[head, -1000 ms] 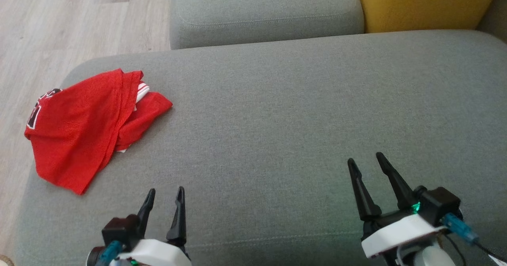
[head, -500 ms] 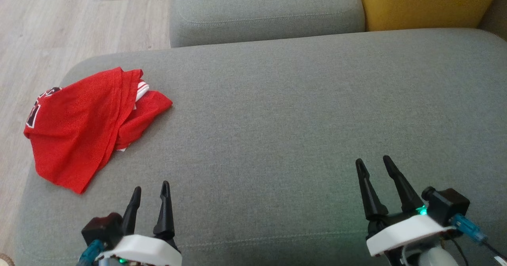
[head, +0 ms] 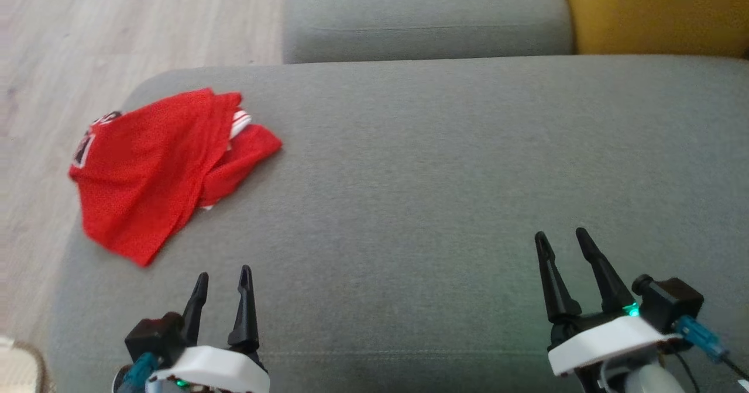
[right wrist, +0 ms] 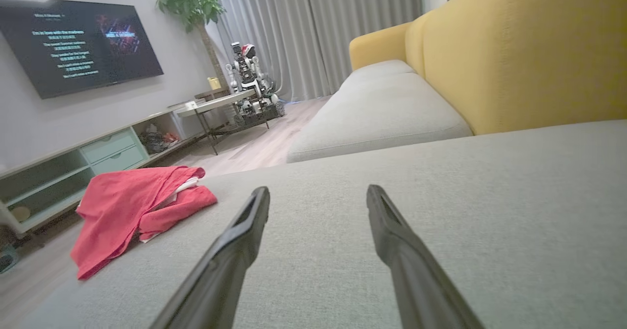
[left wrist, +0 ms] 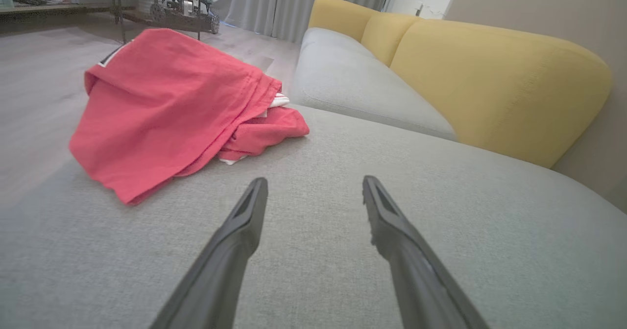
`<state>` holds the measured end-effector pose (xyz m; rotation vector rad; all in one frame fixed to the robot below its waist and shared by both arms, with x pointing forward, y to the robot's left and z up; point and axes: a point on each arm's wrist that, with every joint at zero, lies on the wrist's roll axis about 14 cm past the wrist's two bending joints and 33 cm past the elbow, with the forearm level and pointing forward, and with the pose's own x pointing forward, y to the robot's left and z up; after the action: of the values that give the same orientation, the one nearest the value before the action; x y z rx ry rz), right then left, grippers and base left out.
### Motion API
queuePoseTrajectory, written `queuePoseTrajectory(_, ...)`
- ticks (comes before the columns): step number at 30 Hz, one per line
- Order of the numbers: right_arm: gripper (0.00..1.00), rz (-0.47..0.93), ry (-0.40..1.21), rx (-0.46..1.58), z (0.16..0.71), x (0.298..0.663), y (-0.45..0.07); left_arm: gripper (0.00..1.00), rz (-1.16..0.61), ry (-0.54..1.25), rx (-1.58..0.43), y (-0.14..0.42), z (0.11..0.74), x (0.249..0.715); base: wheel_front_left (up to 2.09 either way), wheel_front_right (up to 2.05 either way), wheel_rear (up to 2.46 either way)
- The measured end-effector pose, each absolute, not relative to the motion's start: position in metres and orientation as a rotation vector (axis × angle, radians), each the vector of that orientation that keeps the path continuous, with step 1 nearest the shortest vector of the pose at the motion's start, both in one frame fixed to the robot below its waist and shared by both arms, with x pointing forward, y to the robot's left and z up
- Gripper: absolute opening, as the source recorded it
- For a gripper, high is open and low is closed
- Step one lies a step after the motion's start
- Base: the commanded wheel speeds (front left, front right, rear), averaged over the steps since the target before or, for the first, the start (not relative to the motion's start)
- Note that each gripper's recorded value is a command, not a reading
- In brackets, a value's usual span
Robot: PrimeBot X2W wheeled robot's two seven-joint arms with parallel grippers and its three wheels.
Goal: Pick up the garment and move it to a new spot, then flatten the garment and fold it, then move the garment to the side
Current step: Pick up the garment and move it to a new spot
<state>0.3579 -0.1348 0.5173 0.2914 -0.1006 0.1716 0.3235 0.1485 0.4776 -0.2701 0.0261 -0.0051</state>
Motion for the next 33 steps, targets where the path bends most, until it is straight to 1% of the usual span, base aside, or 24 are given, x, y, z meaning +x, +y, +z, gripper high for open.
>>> queuePoseTrajectory(12,1.00,0.409,-0.066,0.298,0.519,0.370,-0.055,1.00,0.197,-0.010,-0.248,0.208,0.478,0.289,0.00,0.00,0.00)
queuePoseTrajectory(22,1.00,0.587,-0.023,0.287,0.515,0.361,0.003,1.00,0.347,-0.037,-0.248,0.243,0.476,0.245,0.00,0.00,0.00)
queuePoseTrajectory(26,1.00,0.619,-0.025,0.283,0.517,0.359,0.013,1.00,0.385,-0.032,-0.247,0.250,0.472,0.231,0.00,0.00,0.00)
queuePoseTrajectory(33,1.00,0.611,-0.021,0.283,0.516,0.359,0.011,1.00,0.384,-0.039,-0.247,0.253,0.474,0.233,0.00,0.00,0.00)
